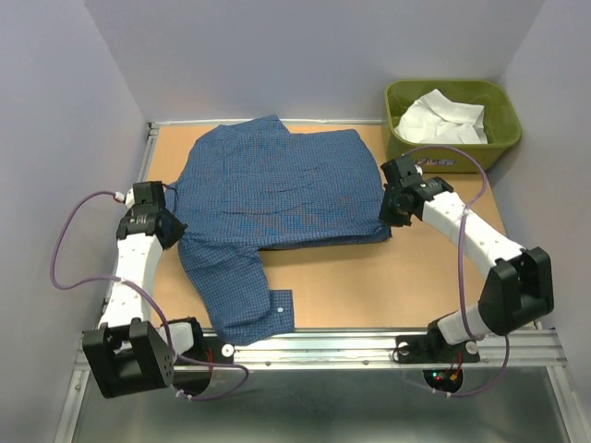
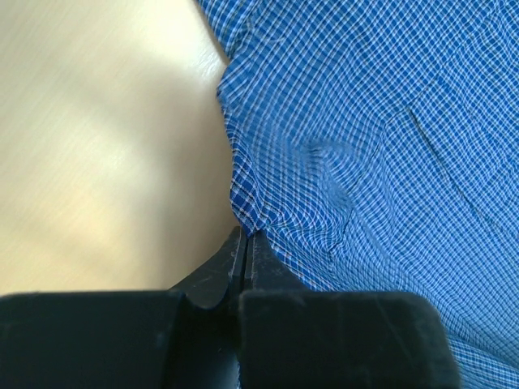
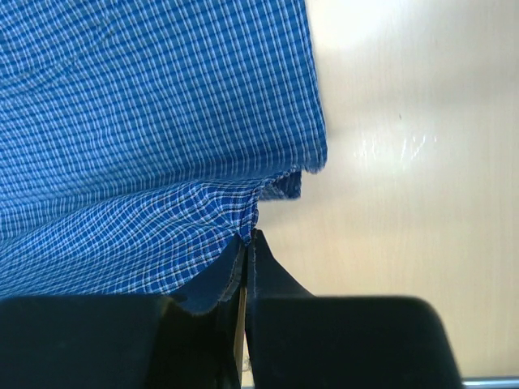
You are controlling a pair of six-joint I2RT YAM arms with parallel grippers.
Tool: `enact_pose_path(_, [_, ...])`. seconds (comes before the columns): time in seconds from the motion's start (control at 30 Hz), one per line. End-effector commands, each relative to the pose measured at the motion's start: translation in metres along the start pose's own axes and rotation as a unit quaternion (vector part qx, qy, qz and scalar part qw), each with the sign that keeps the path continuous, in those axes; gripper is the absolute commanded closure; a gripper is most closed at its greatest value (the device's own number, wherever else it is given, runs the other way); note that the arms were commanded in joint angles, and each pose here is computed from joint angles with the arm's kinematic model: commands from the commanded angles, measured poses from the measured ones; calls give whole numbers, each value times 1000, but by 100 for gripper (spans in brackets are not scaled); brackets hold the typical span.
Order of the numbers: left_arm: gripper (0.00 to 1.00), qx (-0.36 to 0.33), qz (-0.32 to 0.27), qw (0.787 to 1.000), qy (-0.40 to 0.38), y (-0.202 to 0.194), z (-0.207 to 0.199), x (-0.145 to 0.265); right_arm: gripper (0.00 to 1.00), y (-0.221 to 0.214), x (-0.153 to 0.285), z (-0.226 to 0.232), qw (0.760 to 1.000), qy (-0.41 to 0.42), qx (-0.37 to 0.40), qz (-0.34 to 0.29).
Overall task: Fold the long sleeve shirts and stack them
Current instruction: Fold the shirt
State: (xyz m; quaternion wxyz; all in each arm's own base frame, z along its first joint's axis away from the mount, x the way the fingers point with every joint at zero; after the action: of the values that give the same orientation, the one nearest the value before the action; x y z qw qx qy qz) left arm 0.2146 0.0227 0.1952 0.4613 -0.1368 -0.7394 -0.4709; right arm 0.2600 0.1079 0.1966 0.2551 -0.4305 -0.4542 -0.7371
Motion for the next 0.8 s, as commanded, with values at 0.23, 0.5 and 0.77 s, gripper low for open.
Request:
enact_pose_path(0.23, [100, -8, -45, 999, -16, 52, -26, -24, 99, 40, -28, 33, 998, -30, 29, -52])
enact_pose_path(0.5, [100, -8, -33, 999, -18, 70, -40, -47, 99, 57, -53, 49, 997, -42, 35, -57])
enact_pose_path(0.77, [98, -8, 0, 1000, -23, 63, -45, -74, 99, 59, -77, 51, 996, -57, 36, -53])
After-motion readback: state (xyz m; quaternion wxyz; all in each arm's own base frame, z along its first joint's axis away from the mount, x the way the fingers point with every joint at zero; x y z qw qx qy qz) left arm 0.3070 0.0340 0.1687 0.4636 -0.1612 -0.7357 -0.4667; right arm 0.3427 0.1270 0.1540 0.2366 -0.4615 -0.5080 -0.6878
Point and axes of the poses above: each gripper's point midway between its finger pads, its own x axis back along the fingers, its own z axis along the line the jaws close on, y = z × x, the point moved 8 cm from there along x, back along the fingers, and after that the axes turned 11 degrees about -x, right-handed, at the moved point
